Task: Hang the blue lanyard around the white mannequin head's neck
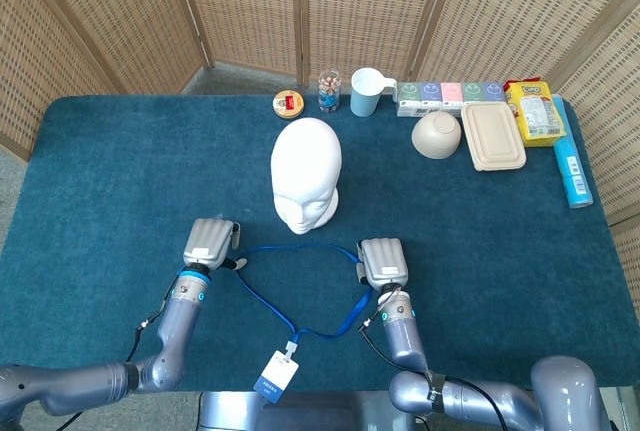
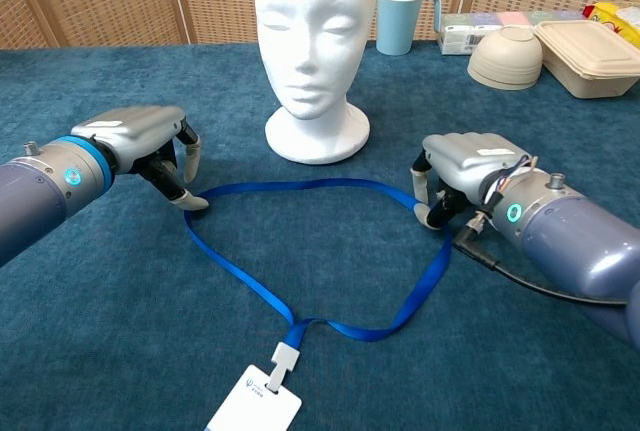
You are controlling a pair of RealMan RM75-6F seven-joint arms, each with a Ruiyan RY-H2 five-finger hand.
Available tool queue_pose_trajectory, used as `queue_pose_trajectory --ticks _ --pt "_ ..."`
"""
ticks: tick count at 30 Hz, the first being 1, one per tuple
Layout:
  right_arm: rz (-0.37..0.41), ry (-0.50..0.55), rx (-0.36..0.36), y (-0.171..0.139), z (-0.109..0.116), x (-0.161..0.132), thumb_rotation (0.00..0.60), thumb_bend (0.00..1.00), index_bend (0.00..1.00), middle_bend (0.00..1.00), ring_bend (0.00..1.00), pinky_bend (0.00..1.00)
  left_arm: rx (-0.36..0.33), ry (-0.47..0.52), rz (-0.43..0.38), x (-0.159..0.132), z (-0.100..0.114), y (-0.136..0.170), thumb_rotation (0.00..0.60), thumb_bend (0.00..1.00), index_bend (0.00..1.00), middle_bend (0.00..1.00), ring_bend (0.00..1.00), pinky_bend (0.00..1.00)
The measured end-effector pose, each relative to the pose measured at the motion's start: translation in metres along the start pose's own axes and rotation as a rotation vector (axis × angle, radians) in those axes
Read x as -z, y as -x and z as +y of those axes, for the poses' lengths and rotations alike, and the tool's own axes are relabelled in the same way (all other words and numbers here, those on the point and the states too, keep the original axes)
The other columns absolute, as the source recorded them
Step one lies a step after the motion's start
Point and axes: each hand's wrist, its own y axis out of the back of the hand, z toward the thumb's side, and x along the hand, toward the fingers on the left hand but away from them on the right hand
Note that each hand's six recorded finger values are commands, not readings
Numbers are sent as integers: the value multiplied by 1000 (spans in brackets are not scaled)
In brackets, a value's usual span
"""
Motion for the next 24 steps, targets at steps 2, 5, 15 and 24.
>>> queue_pose_trajectory --ticks 2,5,15,24 --pt "0 1 -1 0 0 0 540 519 570 1000 1000 1000 0 0 -1 0 0 0 429 129 614 1000 1000 1000" --pt "1 3 -3 0 -1 -1 539 520 570 1000 1000 1000 1 1 -4 -2 1 -1 429 164 614 1000 1000 1000" --pt "-7 7 -6 1 -1 3 540 520 570 1000 1000 1000 32 2 -4 -4 -4 -2 433 325 614 1000 1000 1000" --pt "-11 10 -8 1 -1 4 538 519 571 1000 1000 1000 38 1 -3 -7 -5 -4 432 326 614 1000 1000 1000"
